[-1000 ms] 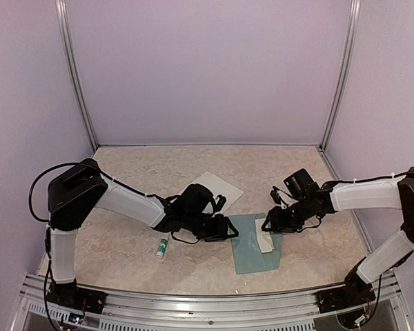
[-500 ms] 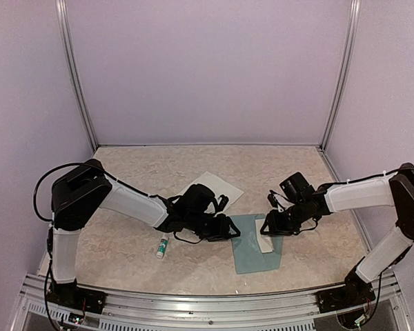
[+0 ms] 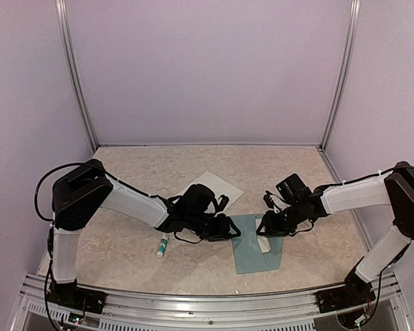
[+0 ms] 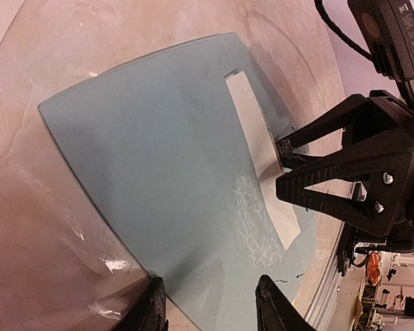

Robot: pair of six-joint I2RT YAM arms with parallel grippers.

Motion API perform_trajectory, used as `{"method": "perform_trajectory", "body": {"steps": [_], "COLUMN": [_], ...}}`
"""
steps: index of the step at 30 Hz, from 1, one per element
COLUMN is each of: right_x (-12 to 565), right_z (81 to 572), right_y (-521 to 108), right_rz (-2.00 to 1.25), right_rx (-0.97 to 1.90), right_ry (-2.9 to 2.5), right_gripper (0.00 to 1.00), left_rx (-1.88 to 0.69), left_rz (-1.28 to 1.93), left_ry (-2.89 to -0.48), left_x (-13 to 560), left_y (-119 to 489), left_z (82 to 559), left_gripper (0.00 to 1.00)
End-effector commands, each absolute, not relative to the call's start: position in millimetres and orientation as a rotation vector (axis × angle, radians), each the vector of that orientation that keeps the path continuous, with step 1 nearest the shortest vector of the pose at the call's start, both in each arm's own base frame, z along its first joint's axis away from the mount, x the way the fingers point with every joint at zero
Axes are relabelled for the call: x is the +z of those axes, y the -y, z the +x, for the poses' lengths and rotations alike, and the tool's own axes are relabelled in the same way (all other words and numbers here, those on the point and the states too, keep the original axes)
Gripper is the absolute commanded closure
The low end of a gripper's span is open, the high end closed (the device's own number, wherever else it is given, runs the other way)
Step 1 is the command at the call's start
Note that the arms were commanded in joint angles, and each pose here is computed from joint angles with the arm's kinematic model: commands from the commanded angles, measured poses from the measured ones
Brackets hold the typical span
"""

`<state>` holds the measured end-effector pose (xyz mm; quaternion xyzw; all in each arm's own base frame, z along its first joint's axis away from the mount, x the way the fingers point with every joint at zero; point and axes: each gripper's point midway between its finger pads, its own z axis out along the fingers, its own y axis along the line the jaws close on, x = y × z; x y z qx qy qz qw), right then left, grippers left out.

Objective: Place the letter into the envelope and seal it

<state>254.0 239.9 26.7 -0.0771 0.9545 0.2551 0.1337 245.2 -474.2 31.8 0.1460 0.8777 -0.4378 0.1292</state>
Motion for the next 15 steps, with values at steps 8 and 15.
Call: {"method": "perform_trajectory", "body": {"steps": [8,15], "right_x": [21,22], "right_z": [245,244], "right_y": [-257,-261], "right_rz": [-0.245,-0.252], "right_rx": [0.774,0.783], "right_ry": [-2.796,-2.798], "right_gripper": [0.67,0.67], "left_rx": [-1.227,-1.237], "left_rz": [0.423,0.434], "left_ry": [-2.614,-2.608], "left_x": [10,12], "left_y": [472,476], "left_z": [241,239], "left_gripper": [0.59,0.59]}}
